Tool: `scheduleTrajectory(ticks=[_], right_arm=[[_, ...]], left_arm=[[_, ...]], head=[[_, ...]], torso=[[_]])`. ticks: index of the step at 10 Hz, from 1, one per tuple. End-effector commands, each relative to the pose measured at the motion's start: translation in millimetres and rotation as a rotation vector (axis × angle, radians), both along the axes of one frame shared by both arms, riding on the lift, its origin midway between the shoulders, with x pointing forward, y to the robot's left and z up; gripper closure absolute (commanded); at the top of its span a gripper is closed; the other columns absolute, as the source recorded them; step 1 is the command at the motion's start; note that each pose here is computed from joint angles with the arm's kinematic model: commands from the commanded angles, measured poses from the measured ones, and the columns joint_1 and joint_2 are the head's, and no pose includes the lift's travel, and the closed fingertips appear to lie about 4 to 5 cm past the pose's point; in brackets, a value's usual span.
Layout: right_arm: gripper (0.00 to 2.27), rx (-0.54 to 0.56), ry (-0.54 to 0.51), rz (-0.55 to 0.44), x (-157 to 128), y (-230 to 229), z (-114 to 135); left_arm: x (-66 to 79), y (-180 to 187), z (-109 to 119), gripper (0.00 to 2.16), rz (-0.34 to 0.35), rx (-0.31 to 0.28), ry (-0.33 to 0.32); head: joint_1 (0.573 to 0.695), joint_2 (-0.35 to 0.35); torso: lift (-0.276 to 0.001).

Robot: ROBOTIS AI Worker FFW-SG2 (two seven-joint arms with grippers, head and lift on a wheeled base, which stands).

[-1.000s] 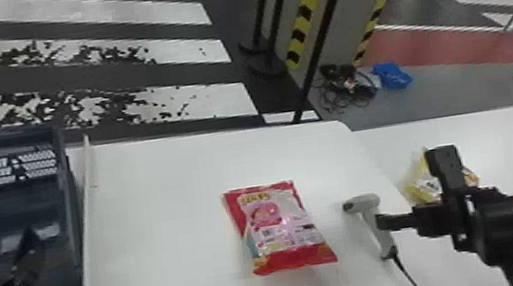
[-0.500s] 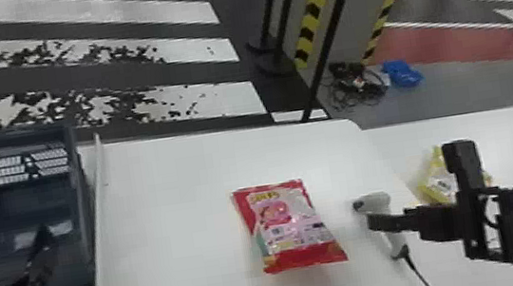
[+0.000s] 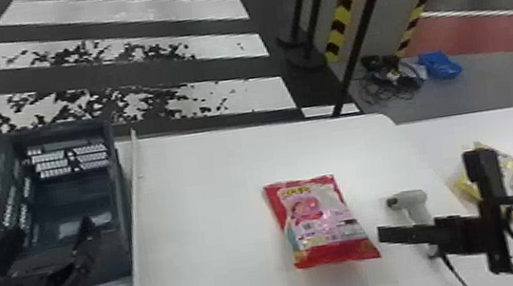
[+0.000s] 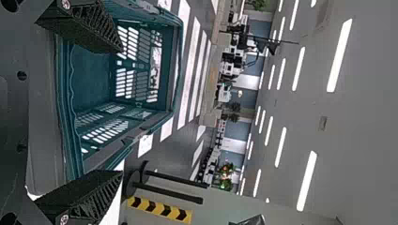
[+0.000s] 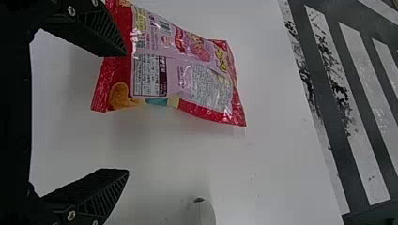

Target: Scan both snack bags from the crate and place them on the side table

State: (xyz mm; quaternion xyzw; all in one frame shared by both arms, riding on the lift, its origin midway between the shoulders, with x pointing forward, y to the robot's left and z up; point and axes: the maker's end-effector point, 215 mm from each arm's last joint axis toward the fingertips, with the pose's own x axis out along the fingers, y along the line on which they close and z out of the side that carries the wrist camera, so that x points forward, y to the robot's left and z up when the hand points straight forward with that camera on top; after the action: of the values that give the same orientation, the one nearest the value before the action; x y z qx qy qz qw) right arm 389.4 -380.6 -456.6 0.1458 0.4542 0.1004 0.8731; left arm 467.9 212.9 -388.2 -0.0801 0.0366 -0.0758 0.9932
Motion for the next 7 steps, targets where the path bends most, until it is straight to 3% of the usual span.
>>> scheduleTrajectory(ticks=[1,7], right_arm=[[0.12,0.028,0.035,0.022,0,15,-18],[0.12,0.075,0.087,0.038,22,33,-49]], left_arm=[[-0.1,0,-1,0.08,0.0,-0.002,0.001],[-1.6,0,-4,0.08,0.001,-0.003,0.008]], head=[[0.695,-0.22],[0.695,-0.176]], torso=[[-0.095],[-0.095]])
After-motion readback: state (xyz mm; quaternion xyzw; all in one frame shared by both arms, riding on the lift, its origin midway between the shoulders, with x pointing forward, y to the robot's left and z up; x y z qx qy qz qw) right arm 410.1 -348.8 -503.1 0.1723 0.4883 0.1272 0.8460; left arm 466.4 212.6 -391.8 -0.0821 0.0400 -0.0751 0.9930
